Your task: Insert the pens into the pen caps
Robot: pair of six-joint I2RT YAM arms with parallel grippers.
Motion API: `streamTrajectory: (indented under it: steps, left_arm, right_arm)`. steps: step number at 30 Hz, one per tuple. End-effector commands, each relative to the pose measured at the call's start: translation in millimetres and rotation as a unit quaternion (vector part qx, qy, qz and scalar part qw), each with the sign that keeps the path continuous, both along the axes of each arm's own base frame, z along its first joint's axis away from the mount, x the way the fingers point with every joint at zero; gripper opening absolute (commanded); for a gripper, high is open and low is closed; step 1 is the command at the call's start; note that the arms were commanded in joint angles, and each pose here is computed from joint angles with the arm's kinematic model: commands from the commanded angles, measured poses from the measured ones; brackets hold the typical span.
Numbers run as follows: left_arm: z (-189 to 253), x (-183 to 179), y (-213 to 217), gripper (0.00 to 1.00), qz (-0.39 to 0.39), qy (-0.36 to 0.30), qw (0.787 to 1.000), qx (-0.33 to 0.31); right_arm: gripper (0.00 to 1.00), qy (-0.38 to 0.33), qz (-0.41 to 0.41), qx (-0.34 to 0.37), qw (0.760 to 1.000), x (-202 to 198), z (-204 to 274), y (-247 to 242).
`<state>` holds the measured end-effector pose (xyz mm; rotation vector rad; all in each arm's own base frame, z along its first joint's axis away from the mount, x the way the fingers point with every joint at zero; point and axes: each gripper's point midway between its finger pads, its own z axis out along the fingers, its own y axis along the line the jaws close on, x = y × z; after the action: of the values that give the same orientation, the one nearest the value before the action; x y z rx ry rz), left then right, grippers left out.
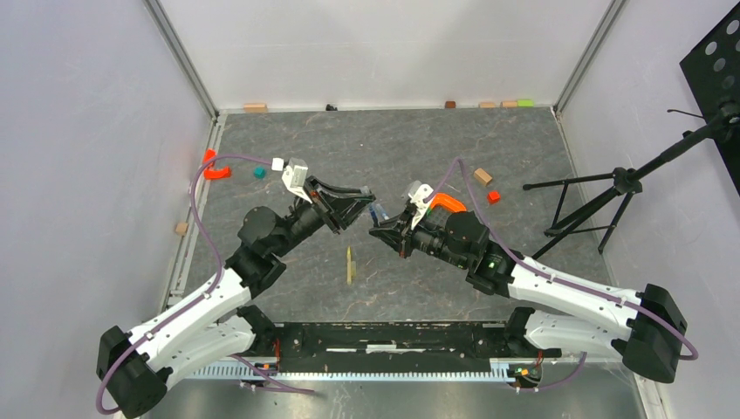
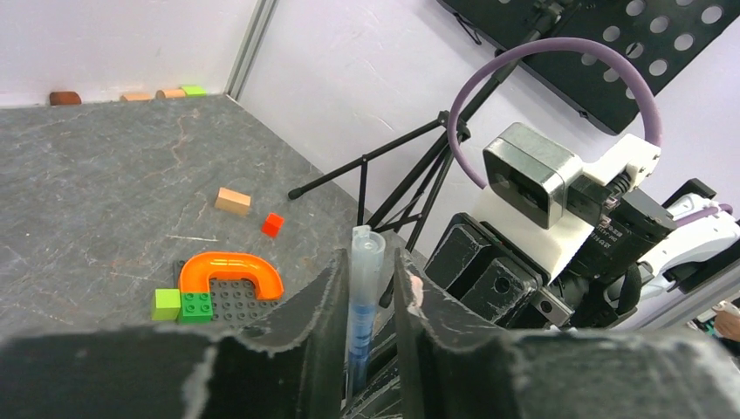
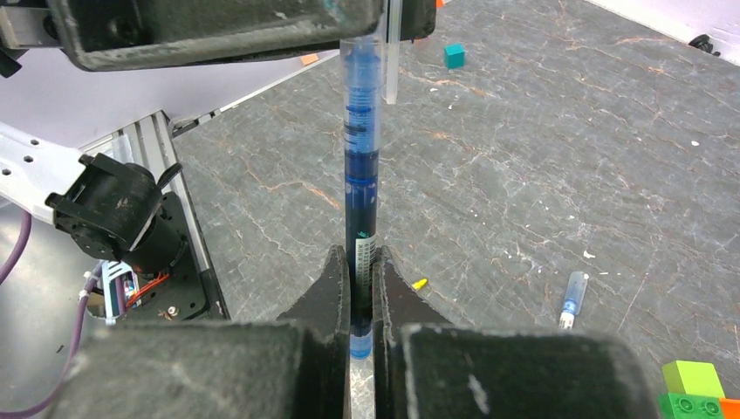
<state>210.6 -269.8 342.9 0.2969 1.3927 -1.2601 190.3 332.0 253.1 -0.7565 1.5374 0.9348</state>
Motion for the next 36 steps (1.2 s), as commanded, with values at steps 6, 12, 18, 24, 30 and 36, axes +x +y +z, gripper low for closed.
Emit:
streamTrajectory:
  steps: [6, 12, 18, 24, 30, 36]
  left_arm:
    - [6, -6, -2, 0.03, -0.013, -0.039, 0.999, 0.017]
    - [5, -16, -2, 0.02, -0.032, -0.054, 0.998, 0.012]
    - [7, -42, -9, 0.02, -0.101, -0.085, 0.991, 0.001]
    - [11, -63, -12, 0.02, -0.151, -0.108, 0.983, -0.007]
    - [14, -84, -20, 0.02, -0.215, -0.119, 0.969, -0.003]
    - [5, -68, -27, 0.02, -0.185, -0.058, 0.981, -0.010]
  right_arm:
    - [0.00, -0.014, 0.005, 0.011, 1.000, 1, 17, 4]
    - [0.00, -0.021, 0.001, 0.025, 0.999, 2, 31, 2]
    - [0.00, -0.042, 0.057, 0.060, 0.996, -14, 62, 7]
    - [0.00, -0.062, 0.136, 0.136, 0.979, -31, 99, -9]
    - [0.00, -0.094, 0.217, 0.179, 0.955, -59, 127, -19]
    - [0.00, -0.138, 0.184, 0.183, 0.956, -50, 145, -26]
